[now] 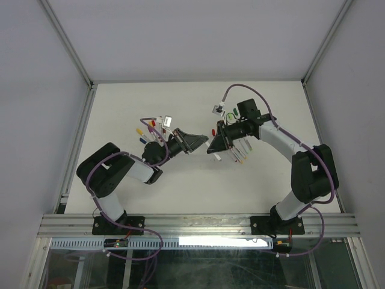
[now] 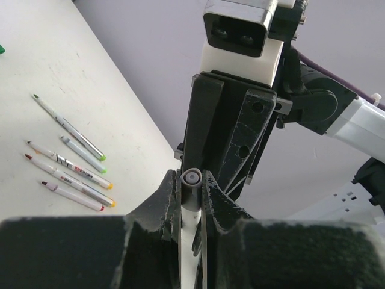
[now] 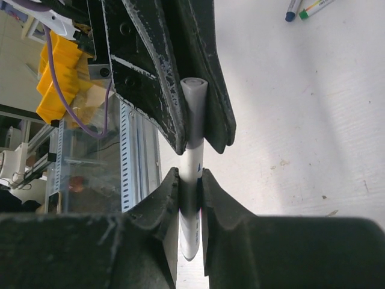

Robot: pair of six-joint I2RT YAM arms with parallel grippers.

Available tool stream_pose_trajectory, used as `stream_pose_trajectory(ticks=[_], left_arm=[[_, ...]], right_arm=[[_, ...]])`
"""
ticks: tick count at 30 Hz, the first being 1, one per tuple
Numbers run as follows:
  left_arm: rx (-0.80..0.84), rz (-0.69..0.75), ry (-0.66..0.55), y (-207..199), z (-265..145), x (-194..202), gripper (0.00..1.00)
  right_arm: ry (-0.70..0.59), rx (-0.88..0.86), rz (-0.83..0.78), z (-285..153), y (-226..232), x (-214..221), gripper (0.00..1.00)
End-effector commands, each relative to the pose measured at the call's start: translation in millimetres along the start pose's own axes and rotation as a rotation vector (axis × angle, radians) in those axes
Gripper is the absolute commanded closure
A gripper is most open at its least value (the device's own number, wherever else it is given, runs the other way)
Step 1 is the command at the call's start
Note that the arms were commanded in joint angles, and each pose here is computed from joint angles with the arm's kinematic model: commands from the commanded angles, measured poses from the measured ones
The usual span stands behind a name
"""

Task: Open the pen caps
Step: Open the pen cap from the pen, then place the pen at the center of the board.

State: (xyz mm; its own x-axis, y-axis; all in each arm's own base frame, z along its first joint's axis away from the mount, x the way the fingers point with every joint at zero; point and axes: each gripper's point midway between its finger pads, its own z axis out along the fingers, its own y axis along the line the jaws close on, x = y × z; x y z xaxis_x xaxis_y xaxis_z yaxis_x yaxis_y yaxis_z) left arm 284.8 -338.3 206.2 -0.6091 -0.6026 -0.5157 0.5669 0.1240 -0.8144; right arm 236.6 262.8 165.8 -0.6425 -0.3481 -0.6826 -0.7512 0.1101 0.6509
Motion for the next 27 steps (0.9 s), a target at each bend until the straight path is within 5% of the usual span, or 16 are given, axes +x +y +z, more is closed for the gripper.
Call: stream_pose_trajectory(ticks=[1, 9, 14, 27], left_arm=[[0.228, 0.120, -0.308, -66, -21, -95, 1.00], [0.165, 0.282, -0.509, -75, -46, -185, 1.00], [0.136, 0.305, -0.553, -79, -61, -209, 1.00], [-0.060, 0.252, -0.421, -39, -98, -160, 1.00]], right_arm=[[0.050, -0.031, -0.033, 8, 13, 5, 1.00], [0.121, -0.058, -0.003, 25, 11, 19, 1.00], [0.132, -0.034, -0.021, 23, 8, 20, 1.00], [0.196, 0.261, -0.102, 0, -27, 21, 1.00]])
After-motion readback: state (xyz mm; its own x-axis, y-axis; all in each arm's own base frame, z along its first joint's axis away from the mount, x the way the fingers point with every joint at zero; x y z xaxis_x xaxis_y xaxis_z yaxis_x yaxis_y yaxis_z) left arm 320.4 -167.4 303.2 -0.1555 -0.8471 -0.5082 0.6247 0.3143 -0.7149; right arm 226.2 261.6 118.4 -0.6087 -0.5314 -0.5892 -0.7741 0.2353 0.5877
